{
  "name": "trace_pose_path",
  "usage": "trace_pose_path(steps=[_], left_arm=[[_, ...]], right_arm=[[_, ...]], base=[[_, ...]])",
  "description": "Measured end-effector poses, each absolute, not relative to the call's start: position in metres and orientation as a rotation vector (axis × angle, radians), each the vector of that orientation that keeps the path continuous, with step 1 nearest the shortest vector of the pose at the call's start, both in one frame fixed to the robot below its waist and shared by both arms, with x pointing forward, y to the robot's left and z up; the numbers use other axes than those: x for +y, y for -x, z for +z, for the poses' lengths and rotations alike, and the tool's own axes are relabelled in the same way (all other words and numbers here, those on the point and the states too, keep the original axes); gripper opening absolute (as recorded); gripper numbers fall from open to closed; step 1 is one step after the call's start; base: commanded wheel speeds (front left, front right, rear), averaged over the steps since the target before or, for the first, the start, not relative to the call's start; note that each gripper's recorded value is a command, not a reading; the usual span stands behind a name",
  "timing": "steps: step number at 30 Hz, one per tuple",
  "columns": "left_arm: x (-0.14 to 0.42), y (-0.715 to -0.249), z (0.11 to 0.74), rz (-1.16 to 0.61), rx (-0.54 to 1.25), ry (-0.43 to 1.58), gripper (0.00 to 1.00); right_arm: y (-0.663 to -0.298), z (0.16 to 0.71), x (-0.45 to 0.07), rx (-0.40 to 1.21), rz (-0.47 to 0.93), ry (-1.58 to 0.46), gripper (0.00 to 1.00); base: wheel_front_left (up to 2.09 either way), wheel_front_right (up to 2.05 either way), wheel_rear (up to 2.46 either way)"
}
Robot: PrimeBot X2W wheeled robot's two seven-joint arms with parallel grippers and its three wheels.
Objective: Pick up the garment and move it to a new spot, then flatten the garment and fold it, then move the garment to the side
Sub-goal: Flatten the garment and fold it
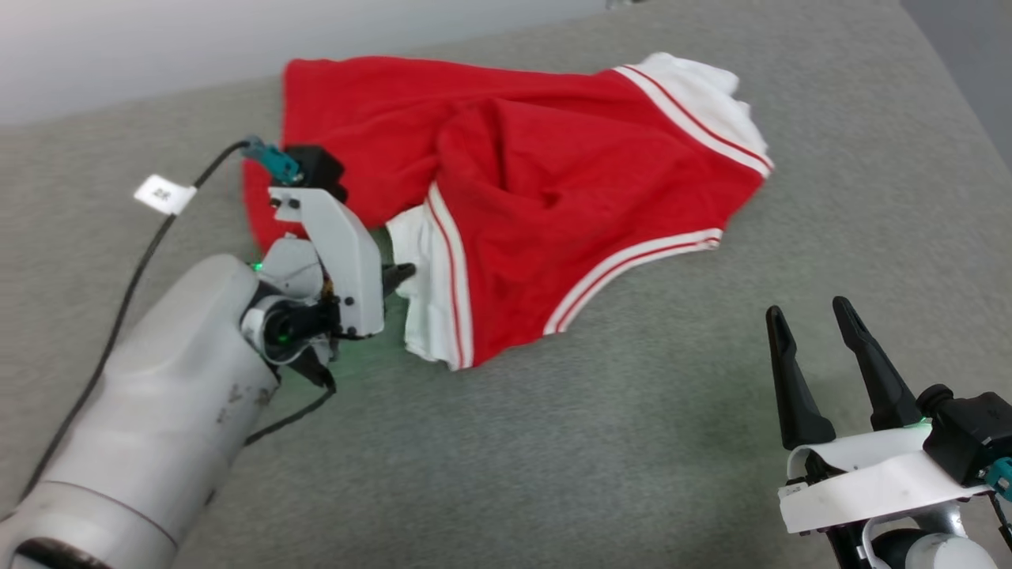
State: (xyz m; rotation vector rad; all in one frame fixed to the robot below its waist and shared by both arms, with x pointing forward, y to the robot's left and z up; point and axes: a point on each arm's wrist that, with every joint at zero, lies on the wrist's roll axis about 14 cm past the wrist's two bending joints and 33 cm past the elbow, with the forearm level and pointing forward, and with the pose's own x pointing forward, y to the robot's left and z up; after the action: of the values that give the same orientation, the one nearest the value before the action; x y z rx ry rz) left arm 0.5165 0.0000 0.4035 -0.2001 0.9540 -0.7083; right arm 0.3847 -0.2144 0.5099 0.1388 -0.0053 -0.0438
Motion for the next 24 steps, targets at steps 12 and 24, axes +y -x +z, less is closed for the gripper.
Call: trace_pose_path(steps=[12, 24], left_arm=[[0.123, -0.520, 0.439, -0.466, 0.919, 0.221, 0.00], [0.192, -0.502, 0.424, -0.293, 1.002, 0.111, 0.04]], right_arm=[[-0.404, 0.522, -0.169, -0.021, 0.101, -0.148, 1.00], [-0.407, 0.525, -0.158, -0.017, 0.137, -0.152, 1.00]], base=[[0.00, 0.00, 0.00], [0.00, 0.00, 0.00]])
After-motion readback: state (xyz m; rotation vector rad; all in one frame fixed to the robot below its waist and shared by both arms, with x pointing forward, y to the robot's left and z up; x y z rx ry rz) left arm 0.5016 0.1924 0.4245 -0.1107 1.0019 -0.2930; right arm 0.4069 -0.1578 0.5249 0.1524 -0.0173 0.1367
